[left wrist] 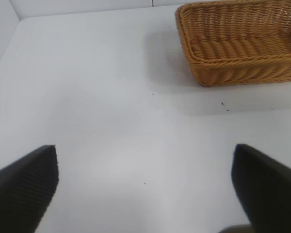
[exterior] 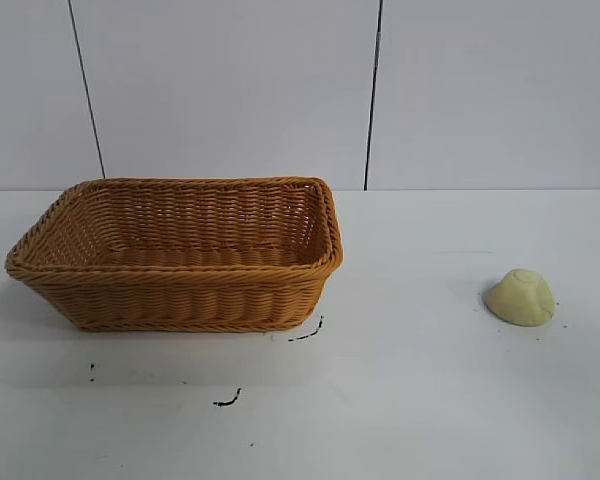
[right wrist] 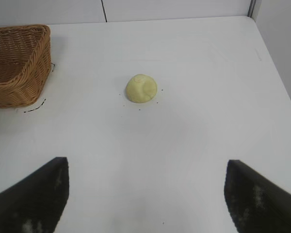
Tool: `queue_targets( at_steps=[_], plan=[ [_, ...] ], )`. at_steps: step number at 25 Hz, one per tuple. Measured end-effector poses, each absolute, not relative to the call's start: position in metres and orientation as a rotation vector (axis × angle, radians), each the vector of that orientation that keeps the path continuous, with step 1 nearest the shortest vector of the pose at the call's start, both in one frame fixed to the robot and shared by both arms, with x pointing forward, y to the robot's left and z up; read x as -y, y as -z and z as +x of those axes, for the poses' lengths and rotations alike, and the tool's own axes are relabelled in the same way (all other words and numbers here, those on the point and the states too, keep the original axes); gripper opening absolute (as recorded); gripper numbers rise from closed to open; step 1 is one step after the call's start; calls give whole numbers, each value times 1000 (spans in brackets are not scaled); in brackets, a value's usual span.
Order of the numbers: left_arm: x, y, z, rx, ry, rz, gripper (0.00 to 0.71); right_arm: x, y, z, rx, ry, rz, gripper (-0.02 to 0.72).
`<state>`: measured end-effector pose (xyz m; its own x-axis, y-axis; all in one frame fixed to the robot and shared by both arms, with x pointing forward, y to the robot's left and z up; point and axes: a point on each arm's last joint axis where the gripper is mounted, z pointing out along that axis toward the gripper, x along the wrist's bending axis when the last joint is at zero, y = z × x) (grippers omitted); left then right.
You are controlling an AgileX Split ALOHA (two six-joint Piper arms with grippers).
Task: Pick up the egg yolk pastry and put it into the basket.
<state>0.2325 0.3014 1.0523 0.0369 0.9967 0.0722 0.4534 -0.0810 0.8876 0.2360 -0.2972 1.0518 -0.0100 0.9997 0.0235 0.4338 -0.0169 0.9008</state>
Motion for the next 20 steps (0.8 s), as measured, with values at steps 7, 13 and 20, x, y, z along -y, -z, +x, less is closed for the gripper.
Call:
queue_targets(
  at_steps=[7,13,20],
  plan=[
    [-301,-1052,233,-1495,-992,1621,697,297,-1052,236,-1534,-990,1542,623],
    [-301,-1052,233,-1495,-992,1621,697,297,-1055,241,-1558,-969,1566,623],
    [-301,-1052,233,-1495,-992,1621,697,296,-1097,292,-1681,-856,1705,623]
  ],
)
